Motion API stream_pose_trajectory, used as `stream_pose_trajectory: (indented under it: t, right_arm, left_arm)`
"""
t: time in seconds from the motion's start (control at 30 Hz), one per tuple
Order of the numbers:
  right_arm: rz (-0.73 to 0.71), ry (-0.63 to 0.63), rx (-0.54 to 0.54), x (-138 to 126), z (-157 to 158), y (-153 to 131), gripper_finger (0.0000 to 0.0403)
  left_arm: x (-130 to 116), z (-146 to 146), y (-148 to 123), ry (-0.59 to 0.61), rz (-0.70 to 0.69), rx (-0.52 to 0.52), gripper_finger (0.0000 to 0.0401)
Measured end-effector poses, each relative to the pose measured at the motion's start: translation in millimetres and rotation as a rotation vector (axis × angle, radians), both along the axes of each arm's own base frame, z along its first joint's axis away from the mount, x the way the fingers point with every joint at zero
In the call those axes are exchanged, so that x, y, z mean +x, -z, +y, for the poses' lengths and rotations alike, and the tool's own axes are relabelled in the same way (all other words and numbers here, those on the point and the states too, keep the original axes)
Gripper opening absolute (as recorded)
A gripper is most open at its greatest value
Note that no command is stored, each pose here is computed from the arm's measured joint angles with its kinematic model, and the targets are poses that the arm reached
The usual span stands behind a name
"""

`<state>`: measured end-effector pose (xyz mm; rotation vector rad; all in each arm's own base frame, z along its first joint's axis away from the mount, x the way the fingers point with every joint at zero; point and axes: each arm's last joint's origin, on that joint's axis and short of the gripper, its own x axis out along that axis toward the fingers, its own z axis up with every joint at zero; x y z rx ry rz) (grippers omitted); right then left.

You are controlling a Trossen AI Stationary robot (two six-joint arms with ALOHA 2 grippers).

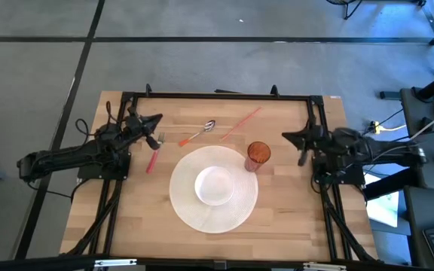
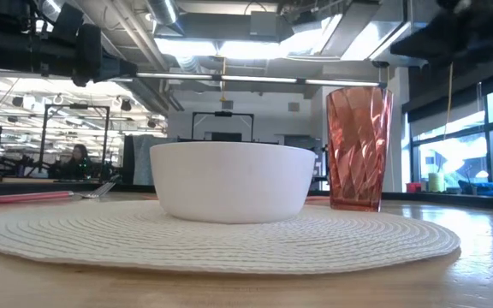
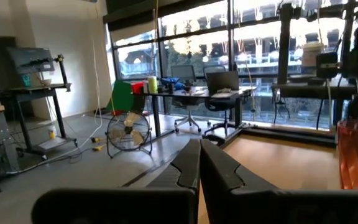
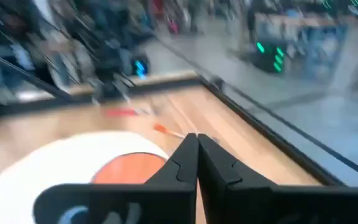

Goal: Pick & Place Utensil
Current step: Put the pink straw into the brown cup on the mat

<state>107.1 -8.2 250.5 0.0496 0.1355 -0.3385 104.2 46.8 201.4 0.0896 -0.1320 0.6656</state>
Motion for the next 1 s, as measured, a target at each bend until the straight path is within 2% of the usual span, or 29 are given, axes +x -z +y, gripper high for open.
stream_pose_trajectory:
  t: [0.17, 0.3, 0.53, 0.7, 0.87, 1.0]
  right_arm:
    - [0.311, 0.163, -0.014, 28, -20, -48, 0.0003]
    - [0.579, 0.281, 0.016, 56, -54, -76, 0.0002]
    - [0.932, 0.298, 0.104, 106, -137, -83, 0.0001]
    - [1.110, 0.102, 0.088, 136, -179, -72, 0.0002]
    - [1.248, -0.114, -0.036, 166, -202, -48, 0.0007]
    - [1.278, -0.233, -0.146, 187, -217, -36, 0.0014]
  left_arm:
    - [2, 1, 1, 0.001, 0.009, -0.003, 0.0005]
    - [4, 1, 3, 0.002, 0.026, -0.009, 0.0005]
    - [6, 2, 2, -0.001, 0.027, 0.010, 0.0006]
    - [7, 3, 3, -0.005, 0.058, 0.028, 0.0006]
    - [8, 3, 4, -0.022, 0.105, 0.082, 0.0006]
    - [8, 3, 3, -0.041, 0.119, 0.107, 0.0006]
